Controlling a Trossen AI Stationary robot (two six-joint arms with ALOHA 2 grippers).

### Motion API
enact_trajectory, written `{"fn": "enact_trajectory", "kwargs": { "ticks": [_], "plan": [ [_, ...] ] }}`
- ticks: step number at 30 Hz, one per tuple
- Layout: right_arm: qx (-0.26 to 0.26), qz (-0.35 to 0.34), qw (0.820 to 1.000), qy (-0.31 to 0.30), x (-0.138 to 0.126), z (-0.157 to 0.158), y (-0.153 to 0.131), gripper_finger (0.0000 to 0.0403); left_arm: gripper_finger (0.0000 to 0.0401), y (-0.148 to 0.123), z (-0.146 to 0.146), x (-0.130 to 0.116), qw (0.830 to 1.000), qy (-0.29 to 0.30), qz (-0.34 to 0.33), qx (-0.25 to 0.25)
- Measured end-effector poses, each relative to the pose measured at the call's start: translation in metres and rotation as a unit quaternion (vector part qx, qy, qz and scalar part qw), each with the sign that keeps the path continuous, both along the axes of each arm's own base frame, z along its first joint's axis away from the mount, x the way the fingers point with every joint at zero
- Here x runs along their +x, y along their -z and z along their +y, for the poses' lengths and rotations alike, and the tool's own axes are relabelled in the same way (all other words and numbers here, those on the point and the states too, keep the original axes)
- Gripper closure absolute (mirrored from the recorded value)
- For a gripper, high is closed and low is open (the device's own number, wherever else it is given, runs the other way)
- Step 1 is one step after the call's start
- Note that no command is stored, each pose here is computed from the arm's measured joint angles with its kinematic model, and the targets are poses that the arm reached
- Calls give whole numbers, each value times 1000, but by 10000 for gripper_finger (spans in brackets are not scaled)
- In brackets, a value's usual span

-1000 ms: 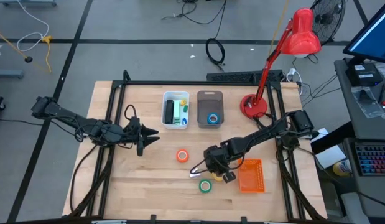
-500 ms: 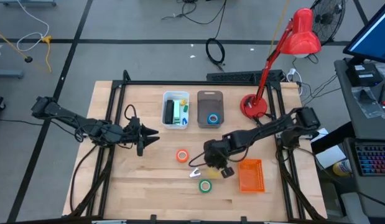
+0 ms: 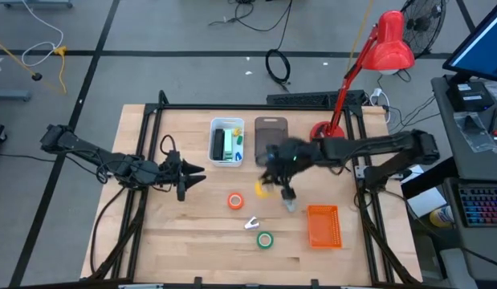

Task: Pick and place Stapler, Stapler remover, tape
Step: Put the yellow tape into the black bin

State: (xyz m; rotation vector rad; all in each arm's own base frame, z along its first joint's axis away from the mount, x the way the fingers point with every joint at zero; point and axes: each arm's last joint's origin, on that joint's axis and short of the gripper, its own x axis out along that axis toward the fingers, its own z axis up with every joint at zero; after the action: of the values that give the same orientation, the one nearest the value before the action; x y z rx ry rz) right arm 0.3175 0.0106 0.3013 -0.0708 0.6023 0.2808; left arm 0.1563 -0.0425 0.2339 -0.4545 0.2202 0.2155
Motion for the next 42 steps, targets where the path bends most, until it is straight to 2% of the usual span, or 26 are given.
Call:
{"fn": "enact_trajectory", "kwargs": {
  "ticks": [4, 8, 11, 15, 28, 32, 42],
  "plan": [
    [-9, -68, 996, 52, 2, -26, -15, 370, 231, 0, 0, 0, 1000, -4, 0, 3],
    [-61, -98, 984, 136, 4, -55, -19, 370, 231, 0, 0, 0, 1000, -4, 0, 3],
    [-115, -87, 969, 203, 8, -80, -11, 370, 231, 0, 0, 0, 1000, -4, -1, 3],
    [-143, -49, 953, 263, 12, -112, 9, 369, 231, 0, 1, 0, 1000, -4, 0, 4],
    [-129, 111, 932, 319, 9, -175, 79, 367, 231, 0, 1, 0, 1000, -4, 0, 6],
    [-120, 161, 926, 319, 4, -182, 95, 367, 231, 0, 1, 0, 1000, -5, 0, 6],
    [-127, 203, 922, 303, 0, -188, 108, 367, 231, 0, 1, 0, 1000, -7, 0, 5]
  ]
}}
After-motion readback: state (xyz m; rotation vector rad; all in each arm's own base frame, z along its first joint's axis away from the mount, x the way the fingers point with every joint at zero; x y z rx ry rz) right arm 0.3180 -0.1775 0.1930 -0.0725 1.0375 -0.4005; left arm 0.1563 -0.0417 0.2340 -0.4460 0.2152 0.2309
